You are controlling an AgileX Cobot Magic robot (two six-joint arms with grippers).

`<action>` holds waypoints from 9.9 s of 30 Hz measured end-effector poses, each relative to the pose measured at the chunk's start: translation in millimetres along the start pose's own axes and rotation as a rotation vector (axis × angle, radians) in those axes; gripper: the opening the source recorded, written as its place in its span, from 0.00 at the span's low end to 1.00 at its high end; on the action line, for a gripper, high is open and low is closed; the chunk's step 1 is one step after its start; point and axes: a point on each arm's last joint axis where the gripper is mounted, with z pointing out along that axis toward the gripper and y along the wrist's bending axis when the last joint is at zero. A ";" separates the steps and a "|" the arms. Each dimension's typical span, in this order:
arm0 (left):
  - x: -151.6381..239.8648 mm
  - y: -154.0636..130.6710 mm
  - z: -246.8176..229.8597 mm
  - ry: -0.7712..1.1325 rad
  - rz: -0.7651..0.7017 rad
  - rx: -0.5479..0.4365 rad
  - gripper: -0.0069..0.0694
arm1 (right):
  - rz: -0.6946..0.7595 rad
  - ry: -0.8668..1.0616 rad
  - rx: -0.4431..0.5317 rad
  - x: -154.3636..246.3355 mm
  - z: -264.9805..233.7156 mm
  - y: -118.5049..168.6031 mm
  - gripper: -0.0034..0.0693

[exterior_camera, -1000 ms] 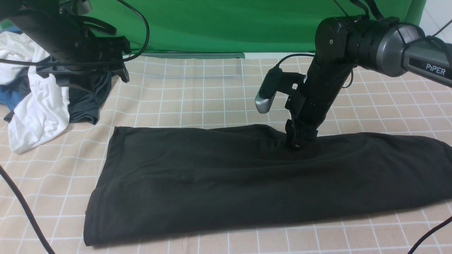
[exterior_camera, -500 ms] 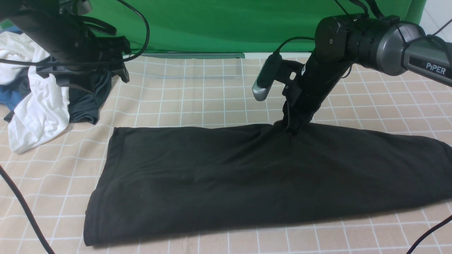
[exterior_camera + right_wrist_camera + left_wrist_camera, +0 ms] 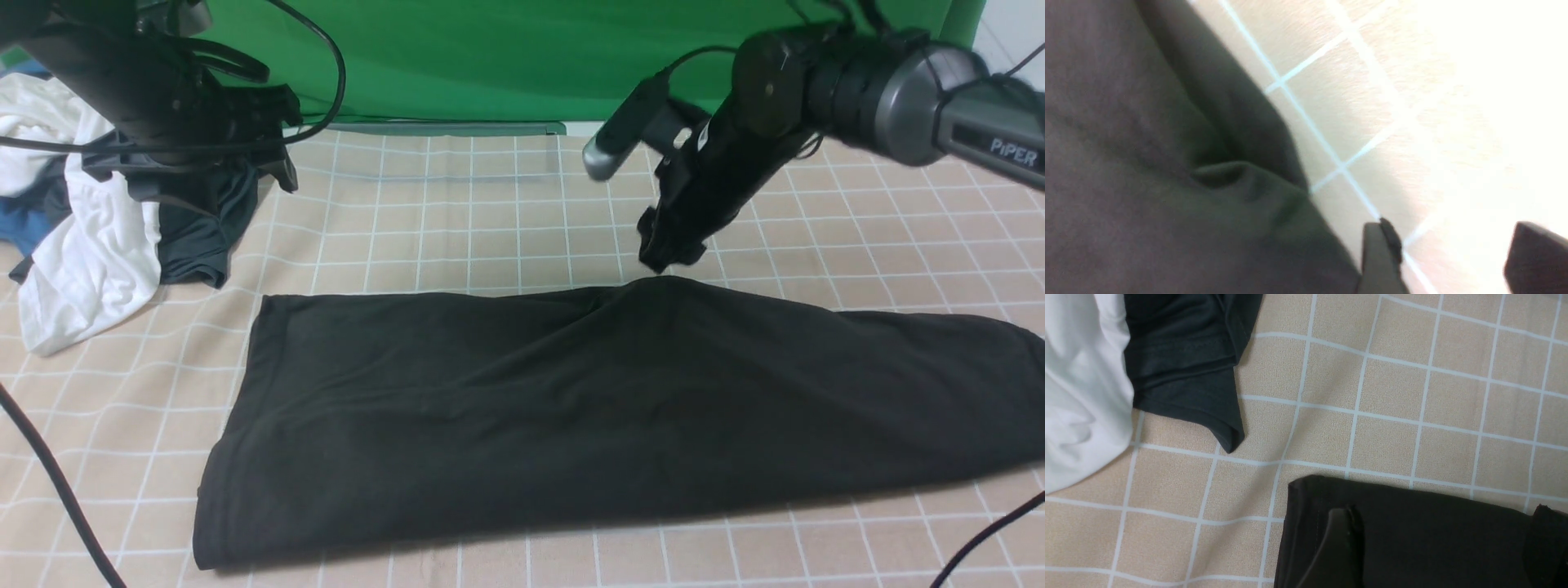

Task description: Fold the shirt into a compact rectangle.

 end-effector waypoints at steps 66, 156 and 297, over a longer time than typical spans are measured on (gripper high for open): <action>71.8 7.4 8.0 0.301 -0.053 0.046 0.54 | 0.725 0.482 -0.086 239.1 -20.9 -107.6 0.29; 12.4 -16.5 -61.3 0.094 0.084 0.144 0.54 | 0.669 -0.231 -0.368 -57.0 -44.3 239.0 0.86; 34.8 -7.2 -154.3 -0.327 0.083 0.049 0.40 | 0.506 -0.836 0.425 345.0 -153.6 151.6 0.19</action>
